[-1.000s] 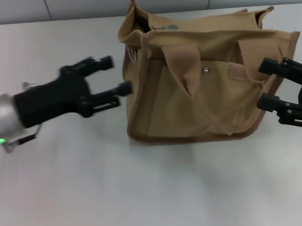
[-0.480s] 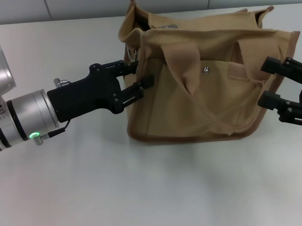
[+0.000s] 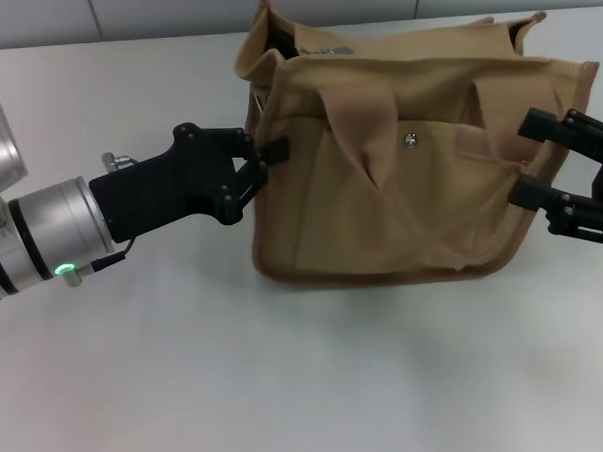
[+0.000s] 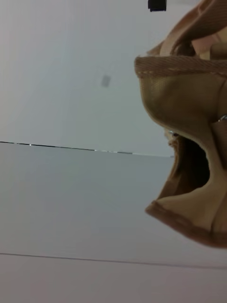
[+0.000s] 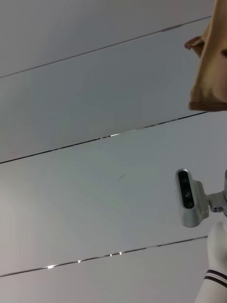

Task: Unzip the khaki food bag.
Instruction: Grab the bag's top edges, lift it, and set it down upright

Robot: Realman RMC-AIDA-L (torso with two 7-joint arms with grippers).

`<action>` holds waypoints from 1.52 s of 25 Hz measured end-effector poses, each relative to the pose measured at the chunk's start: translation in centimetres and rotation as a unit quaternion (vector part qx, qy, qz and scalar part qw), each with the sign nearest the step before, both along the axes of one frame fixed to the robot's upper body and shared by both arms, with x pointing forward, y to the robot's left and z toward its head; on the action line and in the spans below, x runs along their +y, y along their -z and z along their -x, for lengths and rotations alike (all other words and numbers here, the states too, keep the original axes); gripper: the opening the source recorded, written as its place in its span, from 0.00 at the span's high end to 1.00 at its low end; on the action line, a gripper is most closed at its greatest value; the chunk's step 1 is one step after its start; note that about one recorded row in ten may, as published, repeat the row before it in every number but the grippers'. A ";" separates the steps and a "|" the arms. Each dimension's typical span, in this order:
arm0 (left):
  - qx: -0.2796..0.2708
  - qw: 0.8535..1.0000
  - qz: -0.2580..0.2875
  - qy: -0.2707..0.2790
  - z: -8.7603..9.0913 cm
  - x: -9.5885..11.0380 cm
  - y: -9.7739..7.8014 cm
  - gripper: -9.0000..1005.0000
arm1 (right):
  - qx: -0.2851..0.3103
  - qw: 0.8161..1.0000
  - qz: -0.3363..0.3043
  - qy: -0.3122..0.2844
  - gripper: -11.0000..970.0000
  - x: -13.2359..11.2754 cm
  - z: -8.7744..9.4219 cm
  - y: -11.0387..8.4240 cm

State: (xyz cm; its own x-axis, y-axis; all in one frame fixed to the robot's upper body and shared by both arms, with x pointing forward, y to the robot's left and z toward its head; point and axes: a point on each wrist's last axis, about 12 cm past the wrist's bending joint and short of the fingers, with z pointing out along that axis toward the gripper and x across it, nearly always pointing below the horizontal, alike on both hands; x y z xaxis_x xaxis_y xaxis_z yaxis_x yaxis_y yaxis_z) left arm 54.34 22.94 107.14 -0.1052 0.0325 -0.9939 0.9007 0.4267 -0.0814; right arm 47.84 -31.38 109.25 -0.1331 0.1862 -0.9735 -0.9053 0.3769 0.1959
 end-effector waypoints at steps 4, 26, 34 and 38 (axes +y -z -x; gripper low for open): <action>-0.019 0.999 0.005 -0.032 -0.2 1.6 -0.4 0.94 | -0.002 1.000 -0.004 0.001 0.13 0.3 -0.1 0.0; -0.192 0.975 0.025 -0.106 2.2 1.2 1.1 0.94 | -0.030 0.991 -0.049 0.120 0.13 1.1 -1.0 1.5; -0.200 0.974 0.018 -0.108 3.9 0.6 2.3 0.94 | -0.158 0.960 0.067 0.220 0.13 2.6 -0.8 4.3; -0.198 0.975 0.023 -0.102 4.0 0.4 2.3 0.94 | -0.260 0.921 0.144 0.253 0.13 7.0 0.2 6.2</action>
State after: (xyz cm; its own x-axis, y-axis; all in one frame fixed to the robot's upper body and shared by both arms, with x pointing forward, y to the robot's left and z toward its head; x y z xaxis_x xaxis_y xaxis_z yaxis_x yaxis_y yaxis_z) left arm 50.31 23.31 104.85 0.2870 0.0061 -0.9579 0.7625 0.6038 0.2323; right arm 47.66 -24.39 103.07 0.3989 -0.1791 -0.8994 -0.5419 0.7451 -0.3887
